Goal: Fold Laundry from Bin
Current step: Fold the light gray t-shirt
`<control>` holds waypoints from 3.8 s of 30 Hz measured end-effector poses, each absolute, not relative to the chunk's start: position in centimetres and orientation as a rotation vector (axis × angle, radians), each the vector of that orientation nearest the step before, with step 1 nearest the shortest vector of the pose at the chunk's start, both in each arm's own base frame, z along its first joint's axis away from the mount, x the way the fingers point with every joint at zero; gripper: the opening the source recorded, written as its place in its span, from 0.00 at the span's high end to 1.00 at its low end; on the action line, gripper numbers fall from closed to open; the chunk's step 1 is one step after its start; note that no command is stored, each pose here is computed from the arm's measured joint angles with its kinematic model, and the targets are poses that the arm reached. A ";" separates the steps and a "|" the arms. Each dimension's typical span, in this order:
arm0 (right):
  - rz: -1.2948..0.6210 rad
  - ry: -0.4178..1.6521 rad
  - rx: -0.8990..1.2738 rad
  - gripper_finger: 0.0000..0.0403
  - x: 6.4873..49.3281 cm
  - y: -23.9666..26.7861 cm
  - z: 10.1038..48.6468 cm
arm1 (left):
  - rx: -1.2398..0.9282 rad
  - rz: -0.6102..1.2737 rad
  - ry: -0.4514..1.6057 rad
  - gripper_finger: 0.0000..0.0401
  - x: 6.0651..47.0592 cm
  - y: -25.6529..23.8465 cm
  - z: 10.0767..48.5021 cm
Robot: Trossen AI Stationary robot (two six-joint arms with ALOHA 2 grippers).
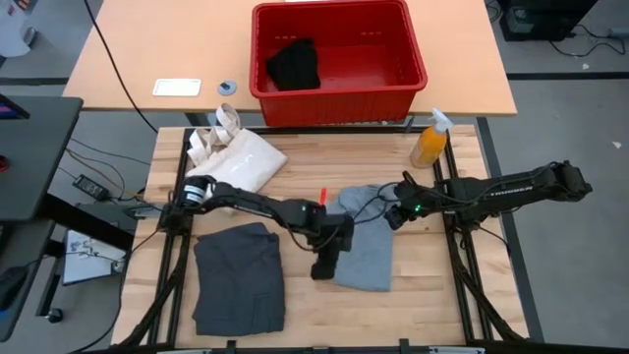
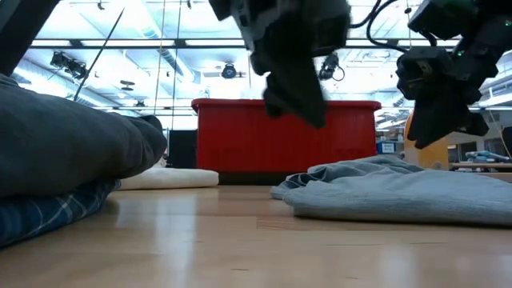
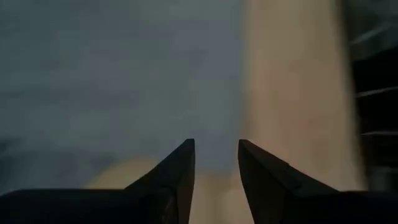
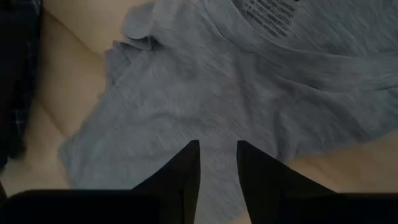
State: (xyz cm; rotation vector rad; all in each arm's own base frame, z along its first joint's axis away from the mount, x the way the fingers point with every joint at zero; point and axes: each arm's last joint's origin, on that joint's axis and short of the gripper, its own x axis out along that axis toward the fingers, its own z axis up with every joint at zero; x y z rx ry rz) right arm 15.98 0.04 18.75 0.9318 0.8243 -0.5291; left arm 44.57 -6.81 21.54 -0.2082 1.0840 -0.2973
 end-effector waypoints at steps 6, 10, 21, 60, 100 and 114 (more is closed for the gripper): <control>-0.419 0.801 0.900 0.72 16.5 0.7 19.2 | -0.170 -0.153 1.181 0.68 43.8 -1.4 19.7; -0.407 0.822 0.901 0.72 16.4 1.2 19.1 | -0.209 -0.106 1.166 0.68 43.4 2.6 17.8; -0.175 0.735 0.571 0.72 17.5 3.2 19.8 | -0.256 -0.034 0.958 0.68 43.8 8.4 17.3; -0.203 0.921 0.146 0.95 29.6 2.3 11.4 | -0.216 -0.222 1.008 0.68 43.3 7.6 17.0; -0.305 0.881 0.400 0.61 25.0 0.9 18.9 | -0.312 -0.025 0.829 0.68 46.8 3.1 15.2; -0.367 0.827 0.180 0.63 25.1 -1.1 16.7 | -0.297 0.001 0.866 0.68 46.6 1.7 15.0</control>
